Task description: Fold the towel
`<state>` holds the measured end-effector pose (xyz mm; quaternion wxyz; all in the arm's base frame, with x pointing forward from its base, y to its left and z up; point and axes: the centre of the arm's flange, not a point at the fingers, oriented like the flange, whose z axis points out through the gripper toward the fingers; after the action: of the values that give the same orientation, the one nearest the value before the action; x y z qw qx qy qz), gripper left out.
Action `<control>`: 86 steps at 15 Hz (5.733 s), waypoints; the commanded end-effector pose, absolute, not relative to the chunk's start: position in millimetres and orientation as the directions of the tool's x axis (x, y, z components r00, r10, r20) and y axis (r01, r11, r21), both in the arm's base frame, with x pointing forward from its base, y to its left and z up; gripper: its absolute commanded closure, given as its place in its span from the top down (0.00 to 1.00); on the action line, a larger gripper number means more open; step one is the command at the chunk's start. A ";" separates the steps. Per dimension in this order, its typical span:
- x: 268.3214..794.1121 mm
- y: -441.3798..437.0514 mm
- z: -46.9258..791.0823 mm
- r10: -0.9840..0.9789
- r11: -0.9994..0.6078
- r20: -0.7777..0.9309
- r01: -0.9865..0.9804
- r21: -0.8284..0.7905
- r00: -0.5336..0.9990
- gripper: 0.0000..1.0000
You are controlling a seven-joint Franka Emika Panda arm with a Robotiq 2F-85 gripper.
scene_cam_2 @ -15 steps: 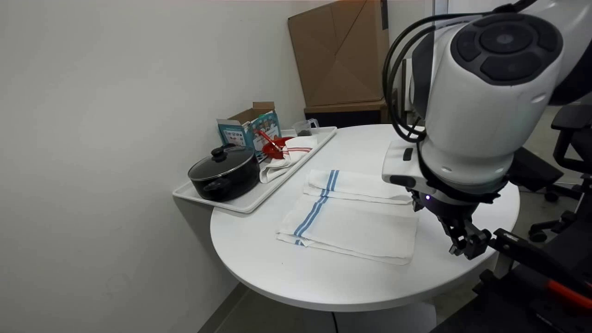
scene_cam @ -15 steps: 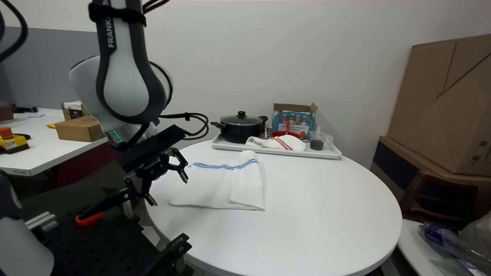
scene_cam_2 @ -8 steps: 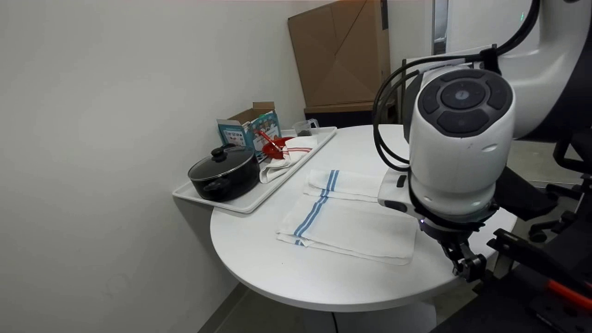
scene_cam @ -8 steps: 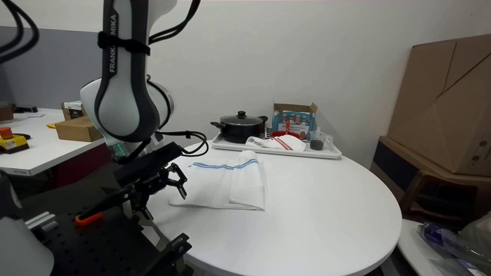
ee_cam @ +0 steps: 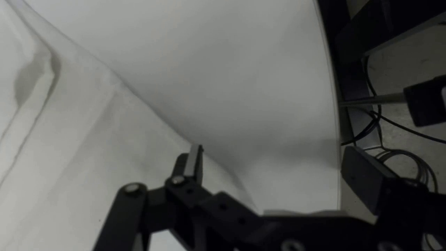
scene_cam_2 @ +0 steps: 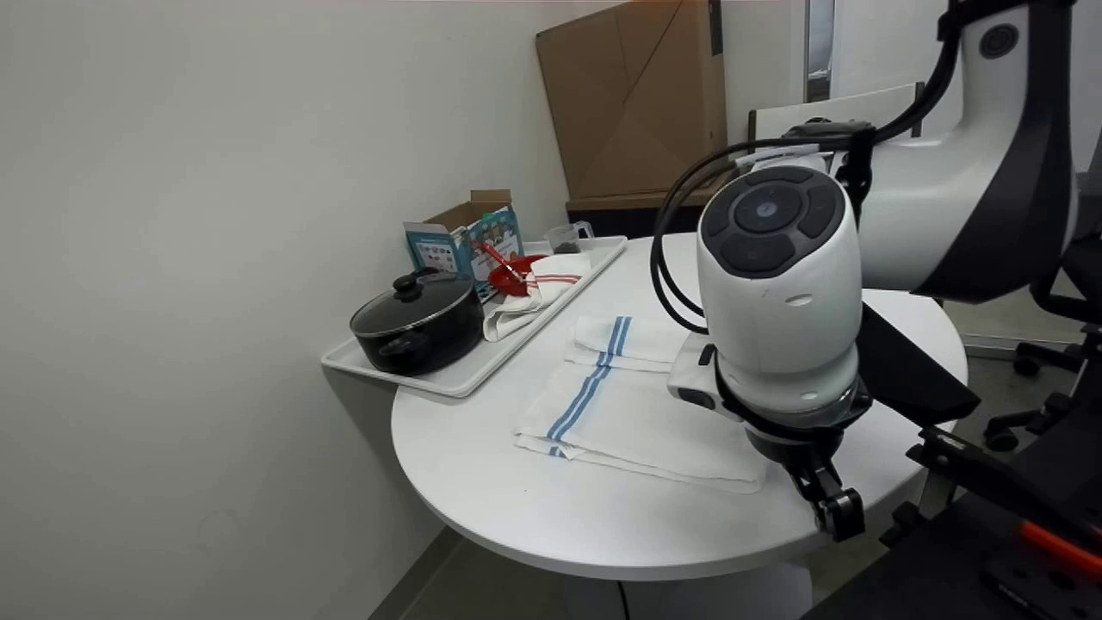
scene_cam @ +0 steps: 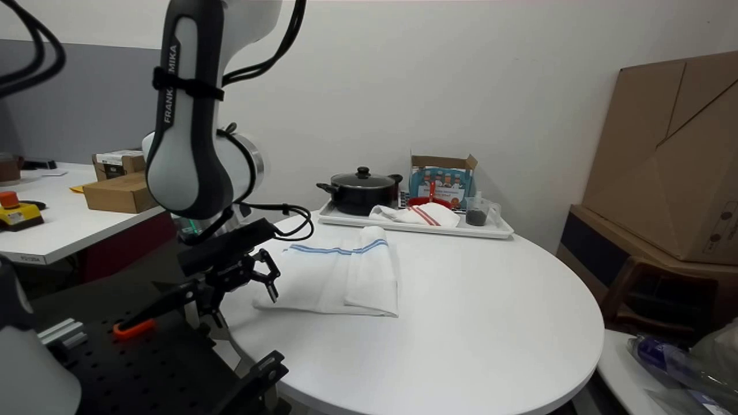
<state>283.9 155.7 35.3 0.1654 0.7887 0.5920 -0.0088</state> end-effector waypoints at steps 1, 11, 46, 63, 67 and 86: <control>298.8 171.3 39.5 0.934 -0.237 -0.210 0.941 0.243 0.290 1.00; 310.2 179.6 35.3 0.940 -0.232 -0.169 0.920 0.317 0.295 0.61; 534.6 -35.7 100.1 -0.189 -0.938 -0.036 -0.170 0.302 0.981 0.01; 537.9 -0.2 201.7 -0.281 -0.955 -0.015 -0.279 0.101 0.959 1.00; 546.7 3.4 267.5 -0.285 -0.952 0.162 -0.299 0.064 0.945 1.00; 497.2 -43.8 176.1 -0.330 -0.923 0.161 -0.354 0.153 0.930 1.00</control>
<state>510.6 -43.5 213.0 0.0772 0.9828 -0.1530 0.0694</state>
